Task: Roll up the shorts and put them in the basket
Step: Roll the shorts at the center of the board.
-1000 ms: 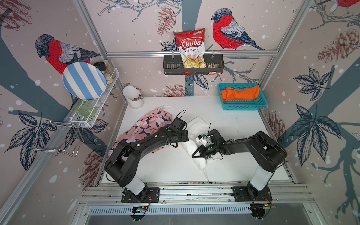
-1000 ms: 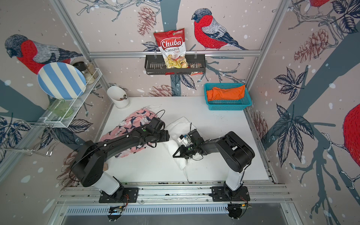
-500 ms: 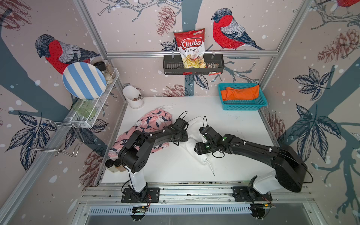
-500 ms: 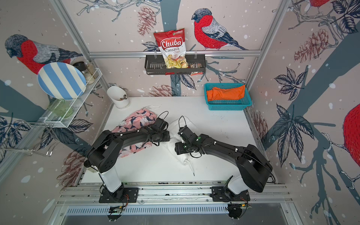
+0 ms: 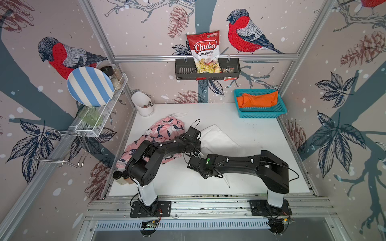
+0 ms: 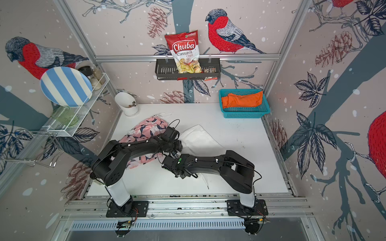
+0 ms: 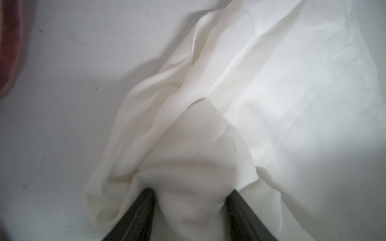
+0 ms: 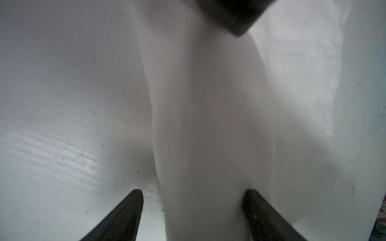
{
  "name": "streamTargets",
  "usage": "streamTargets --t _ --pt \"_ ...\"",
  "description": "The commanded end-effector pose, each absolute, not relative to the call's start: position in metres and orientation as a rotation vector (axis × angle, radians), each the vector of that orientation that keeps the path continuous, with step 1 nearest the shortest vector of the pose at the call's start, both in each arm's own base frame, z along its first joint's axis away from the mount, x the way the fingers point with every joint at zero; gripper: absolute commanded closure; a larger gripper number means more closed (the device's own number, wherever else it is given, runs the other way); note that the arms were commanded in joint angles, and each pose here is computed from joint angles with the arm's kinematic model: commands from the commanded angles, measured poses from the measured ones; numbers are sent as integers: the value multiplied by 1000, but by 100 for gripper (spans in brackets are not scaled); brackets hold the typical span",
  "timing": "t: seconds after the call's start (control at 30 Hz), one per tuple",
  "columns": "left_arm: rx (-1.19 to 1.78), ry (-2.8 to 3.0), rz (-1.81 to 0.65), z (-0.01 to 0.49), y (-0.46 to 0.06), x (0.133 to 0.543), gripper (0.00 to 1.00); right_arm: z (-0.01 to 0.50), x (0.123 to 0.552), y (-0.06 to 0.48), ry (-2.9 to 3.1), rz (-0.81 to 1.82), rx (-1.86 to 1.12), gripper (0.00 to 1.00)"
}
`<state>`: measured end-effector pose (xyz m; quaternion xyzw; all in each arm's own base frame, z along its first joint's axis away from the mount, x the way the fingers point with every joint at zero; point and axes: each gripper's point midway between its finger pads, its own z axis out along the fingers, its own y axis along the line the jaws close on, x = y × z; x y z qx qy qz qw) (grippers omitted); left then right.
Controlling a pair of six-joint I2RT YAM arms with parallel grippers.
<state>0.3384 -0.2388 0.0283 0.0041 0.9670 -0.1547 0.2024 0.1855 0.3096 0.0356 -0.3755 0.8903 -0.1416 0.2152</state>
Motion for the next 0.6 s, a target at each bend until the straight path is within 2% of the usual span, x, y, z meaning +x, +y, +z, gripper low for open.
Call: streamTargets --t 0.0,0.1,0.23,0.3,0.4,0.57 --pt "2 2776 -396 16 -228 323 40 22 184 290 2482 -485 -1020 28" --pt "-3 2782 -384 14 -223 321 40 7 183 281 2506 -497 -1014 41" --pt "-16 2765 -387 21 -219 322 38 2 183 280 2521 -463 -1006 71" --pt "-29 2752 -388 27 -216 324 37 5 180 289 2540 -377 -1016 82" --pt "-55 2730 -380 37 -208 325 35 12 173 306 2585 -187 -1020 88" --pt "-97 2675 -374 64 -193 324 33 24 165 324 2662 145 -980 89"
